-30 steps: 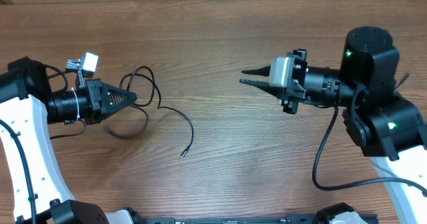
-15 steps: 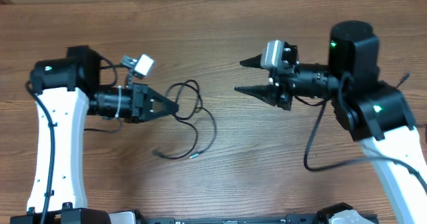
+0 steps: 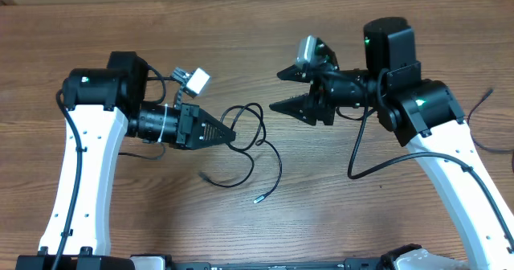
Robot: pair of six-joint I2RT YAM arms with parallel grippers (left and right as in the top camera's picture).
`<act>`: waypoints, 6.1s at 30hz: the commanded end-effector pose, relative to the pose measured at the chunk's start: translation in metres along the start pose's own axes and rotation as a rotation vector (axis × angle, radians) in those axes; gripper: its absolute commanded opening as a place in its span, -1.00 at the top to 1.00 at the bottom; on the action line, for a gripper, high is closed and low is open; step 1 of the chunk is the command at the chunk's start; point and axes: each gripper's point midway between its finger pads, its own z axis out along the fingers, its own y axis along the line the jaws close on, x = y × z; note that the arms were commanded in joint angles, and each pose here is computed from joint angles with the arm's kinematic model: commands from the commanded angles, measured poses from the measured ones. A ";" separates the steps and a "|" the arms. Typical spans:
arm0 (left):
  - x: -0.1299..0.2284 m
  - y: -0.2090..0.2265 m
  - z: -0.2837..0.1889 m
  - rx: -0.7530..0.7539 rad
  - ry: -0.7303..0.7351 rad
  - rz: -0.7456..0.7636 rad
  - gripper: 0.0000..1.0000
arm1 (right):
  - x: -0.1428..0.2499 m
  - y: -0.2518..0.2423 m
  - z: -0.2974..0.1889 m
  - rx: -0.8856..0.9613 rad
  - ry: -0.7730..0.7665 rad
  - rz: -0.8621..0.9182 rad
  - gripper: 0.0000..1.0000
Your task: Untangle cables
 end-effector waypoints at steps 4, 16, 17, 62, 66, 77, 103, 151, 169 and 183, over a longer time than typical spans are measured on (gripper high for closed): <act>0.002 -0.018 0.010 0.064 0.021 0.025 0.91 | -0.003 0.006 0.003 -0.020 -0.004 -0.189 -0.25; 0.001 -0.032 0.009 0.137 0.010 -0.012 0.91 | 0.020 -0.009 0.022 -0.051 0.035 -0.198 0.10; 0.001 -0.032 0.009 0.137 0.011 -0.013 0.91 | 0.022 -0.009 0.023 -0.054 0.038 -0.190 0.08; -0.001 -0.032 0.011 0.136 0.009 0.010 0.92 | -0.042 -0.034 0.030 0.105 -0.134 0.105 0.92; -0.001 -0.032 0.011 0.135 0.009 0.010 0.92 | -0.062 -0.065 0.009 0.250 -0.231 0.252 0.92; 0.004 -0.017 0.012 0.051 0.036 0.010 0.91 | -0.073 -0.153 -0.127 0.777 -0.652 0.838 0.92; -0.030 -0.017 0.012 0.071 -0.048 -0.017 0.57 | -0.056 -0.069 -0.136 0.241 -0.368 0.579 0.93; -0.055 0.030 0.026 -0.206 -0.178 -0.677 0.26 | 0.004 0.030 -0.009 -0.055 0.037 -0.412 0.93; -0.072 0.045 0.038 -0.217 -0.215 -0.839 0.29 | -0.001 0.058 0.012 -0.125 0.042 -0.572 0.93; -0.070 0.019 0.074 -0.022 0.001 -0.861 0.44 | 0.026 0.027 0.024 -0.028 0.200 -0.563 0.92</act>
